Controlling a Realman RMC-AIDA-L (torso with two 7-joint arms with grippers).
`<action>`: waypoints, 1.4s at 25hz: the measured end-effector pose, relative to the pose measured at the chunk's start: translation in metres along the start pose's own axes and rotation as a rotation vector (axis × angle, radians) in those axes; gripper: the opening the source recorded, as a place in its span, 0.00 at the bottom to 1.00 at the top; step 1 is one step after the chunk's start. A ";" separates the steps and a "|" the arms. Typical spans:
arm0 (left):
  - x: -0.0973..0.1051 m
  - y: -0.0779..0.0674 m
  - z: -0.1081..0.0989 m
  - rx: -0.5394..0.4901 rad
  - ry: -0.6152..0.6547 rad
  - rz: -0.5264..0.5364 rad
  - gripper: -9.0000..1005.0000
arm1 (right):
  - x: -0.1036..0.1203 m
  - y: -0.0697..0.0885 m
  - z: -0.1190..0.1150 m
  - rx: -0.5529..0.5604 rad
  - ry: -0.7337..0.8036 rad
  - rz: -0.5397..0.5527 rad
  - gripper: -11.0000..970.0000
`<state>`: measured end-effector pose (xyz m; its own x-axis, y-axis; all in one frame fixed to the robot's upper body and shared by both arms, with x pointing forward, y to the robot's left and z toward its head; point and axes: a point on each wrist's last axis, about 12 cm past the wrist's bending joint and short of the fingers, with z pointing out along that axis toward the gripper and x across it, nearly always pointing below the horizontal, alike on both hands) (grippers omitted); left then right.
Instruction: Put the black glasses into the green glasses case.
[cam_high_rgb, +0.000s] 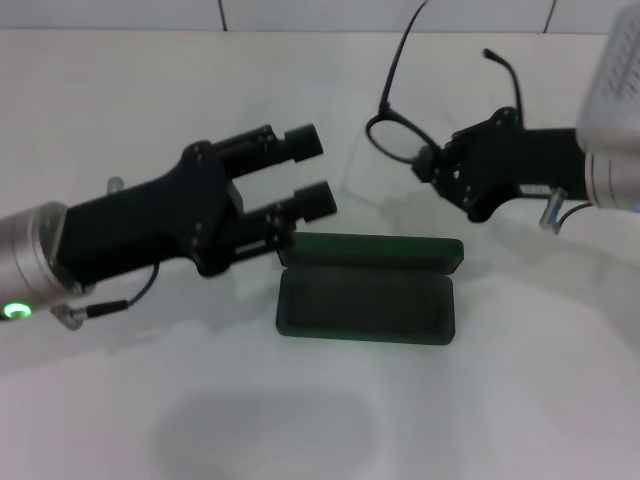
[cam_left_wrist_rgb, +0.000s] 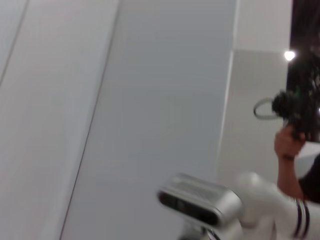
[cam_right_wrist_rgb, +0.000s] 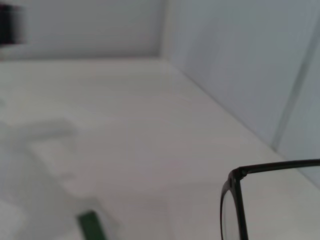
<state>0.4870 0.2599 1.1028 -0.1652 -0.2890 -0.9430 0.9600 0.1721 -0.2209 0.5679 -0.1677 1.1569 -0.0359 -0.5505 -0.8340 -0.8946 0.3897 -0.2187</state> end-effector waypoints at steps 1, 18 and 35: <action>-0.003 0.003 0.002 0.004 -0.002 -0.019 0.63 | 0.004 0.003 -0.001 -0.011 -0.036 -0.011 0.12; -0.034 0.026 0.057 0.224 0.107 -0.232 0.63 | 0.086 0.035 -0.044 -0.062 -0.594 -0.171 0.12; -0.029 0.034 0.112 0.279 0.258 -0.341 0.63 | 0.088 0.038 -0.036 -0.094 -0.567 -0.285 0.12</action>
<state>0.5494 0.1686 1.1504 -0.4960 -0.0370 -0.8675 0.8599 -0.1594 -0.4849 0.5144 -0.2273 1.0935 0.4273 -0.1369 -0.8937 -0.8703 0.2055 -0.4476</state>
